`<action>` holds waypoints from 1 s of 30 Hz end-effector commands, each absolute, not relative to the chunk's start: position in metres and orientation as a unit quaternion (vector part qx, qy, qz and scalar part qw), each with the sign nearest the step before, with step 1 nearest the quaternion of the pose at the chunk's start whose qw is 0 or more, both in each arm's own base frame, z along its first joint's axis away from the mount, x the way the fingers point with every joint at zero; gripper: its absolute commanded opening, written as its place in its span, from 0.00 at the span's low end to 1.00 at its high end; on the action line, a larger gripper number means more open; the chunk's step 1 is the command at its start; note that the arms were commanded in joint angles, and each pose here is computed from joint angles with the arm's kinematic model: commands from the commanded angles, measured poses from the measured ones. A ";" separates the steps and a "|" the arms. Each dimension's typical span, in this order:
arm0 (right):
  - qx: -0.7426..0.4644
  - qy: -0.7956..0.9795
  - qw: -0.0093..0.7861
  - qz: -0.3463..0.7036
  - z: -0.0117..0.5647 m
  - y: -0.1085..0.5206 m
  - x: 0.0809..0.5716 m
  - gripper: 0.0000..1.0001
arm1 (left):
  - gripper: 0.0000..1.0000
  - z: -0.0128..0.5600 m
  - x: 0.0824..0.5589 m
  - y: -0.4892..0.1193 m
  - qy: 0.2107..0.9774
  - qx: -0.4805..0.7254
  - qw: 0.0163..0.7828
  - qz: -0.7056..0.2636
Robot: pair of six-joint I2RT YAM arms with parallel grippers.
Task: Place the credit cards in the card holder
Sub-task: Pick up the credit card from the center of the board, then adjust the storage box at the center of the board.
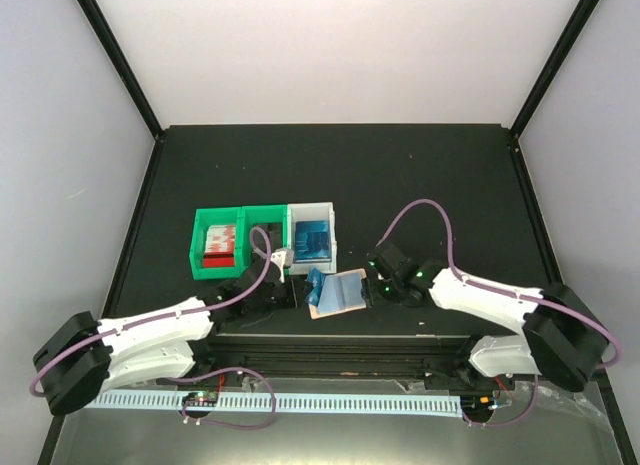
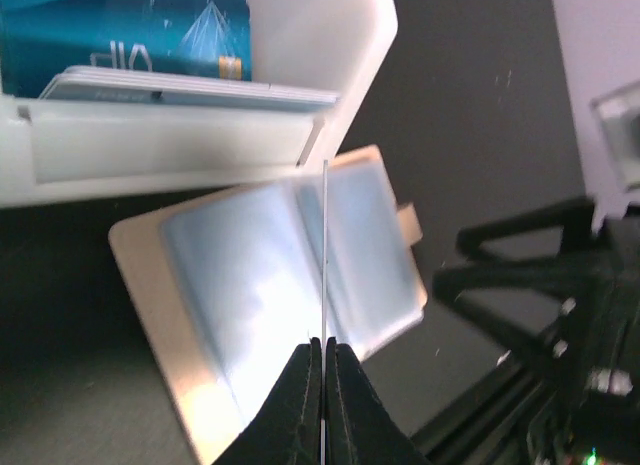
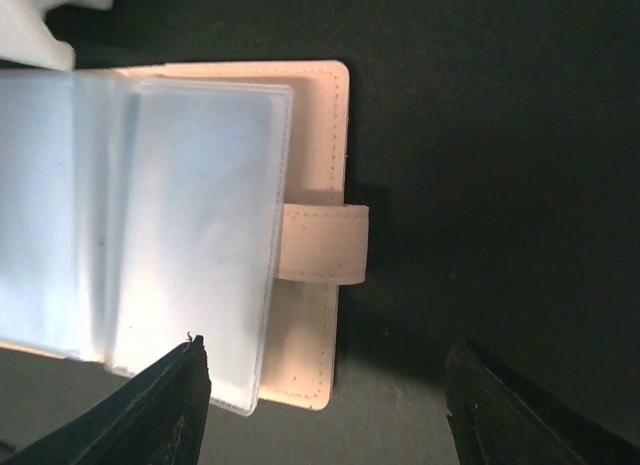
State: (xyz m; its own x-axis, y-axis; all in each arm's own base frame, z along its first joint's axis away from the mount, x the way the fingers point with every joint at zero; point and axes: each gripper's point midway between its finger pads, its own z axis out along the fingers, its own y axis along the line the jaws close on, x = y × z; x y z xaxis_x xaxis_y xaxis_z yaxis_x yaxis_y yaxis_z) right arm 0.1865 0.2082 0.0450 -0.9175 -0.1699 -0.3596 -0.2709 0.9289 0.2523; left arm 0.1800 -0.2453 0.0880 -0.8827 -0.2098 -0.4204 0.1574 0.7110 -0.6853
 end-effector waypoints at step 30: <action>-0.110 0.972 0.160 0.134 0.031 0.232 0.180 0.60 | 0.02 0.075 0.244 -0.242 0.897 -0.109 0.312 -0.293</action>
